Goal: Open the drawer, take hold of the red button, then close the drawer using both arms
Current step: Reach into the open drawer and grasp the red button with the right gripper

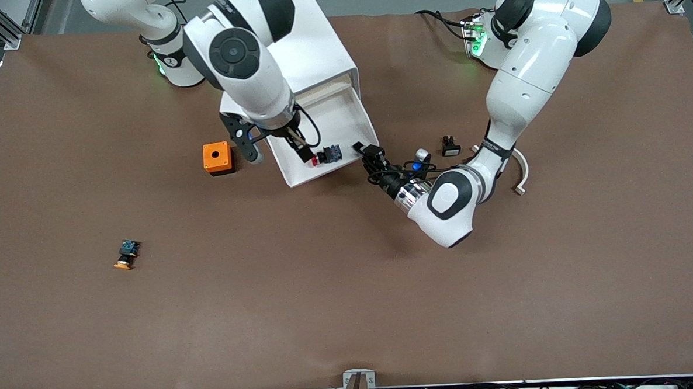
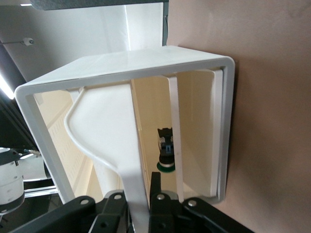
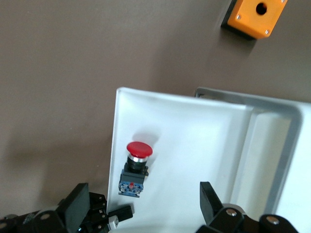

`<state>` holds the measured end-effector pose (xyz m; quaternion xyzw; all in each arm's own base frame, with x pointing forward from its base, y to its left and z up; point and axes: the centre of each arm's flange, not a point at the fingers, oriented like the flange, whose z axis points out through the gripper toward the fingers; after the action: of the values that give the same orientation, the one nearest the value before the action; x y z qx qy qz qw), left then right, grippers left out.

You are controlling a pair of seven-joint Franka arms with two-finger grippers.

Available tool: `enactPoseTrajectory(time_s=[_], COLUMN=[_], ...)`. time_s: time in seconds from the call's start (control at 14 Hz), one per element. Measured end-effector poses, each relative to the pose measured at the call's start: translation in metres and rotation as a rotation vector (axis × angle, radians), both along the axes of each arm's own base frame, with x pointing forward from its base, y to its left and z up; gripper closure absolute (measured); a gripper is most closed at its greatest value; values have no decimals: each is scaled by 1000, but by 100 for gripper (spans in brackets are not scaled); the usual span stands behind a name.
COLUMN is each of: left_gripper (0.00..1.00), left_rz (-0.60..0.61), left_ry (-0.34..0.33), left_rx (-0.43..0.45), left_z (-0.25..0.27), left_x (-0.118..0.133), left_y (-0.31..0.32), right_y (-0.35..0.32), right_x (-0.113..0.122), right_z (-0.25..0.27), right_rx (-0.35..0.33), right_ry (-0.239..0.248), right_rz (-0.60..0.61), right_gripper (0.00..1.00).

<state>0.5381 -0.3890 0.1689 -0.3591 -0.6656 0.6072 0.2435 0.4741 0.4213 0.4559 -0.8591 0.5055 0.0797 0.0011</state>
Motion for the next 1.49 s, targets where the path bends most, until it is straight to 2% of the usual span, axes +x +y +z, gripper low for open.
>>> enactPoseTrajectory(time_s=[0.14, 0.21, 0.43, 0.57, 0.78, 0.93, 1.21, 1.49], left_gripper=[84, 80, 51, 30, 0, 0, 0, 0], left_rz=[6, 9, 25, 18, -6, -26, -70, -107], left_ry=[-6, -10, -42, -92, -233, -327, -519, -635], left_rx=[-2, -1, -7, -57, -201, -297, -491, -592], left_z=[0, -1, -3, -3, 5, 12, 27, 37], left_x=[2, 3, 7, 8, 16, 20, 30, 38], left_y=[2, 2, 4, 5, 3, 1, -3, -3], right_y=[22, 31, 51, 61, 79, 88, 90, 87], right_x=[-10, -14, -25, -31, -48, -56, -56, -53], right_z=[-15, -21, -41, -52, -77, -90, -102, -108], right_rx=[-10, -19, -48, -64, -95, -112, -131, -150], right_ry=[-15, -27, -50, -60, -91, -97, -131, -161], right_rz=[-18, -26, -17, -19, -18, -5, 3, 12], right_gripper=[0, 0, 0, 0, 0, 0, 0, 0])
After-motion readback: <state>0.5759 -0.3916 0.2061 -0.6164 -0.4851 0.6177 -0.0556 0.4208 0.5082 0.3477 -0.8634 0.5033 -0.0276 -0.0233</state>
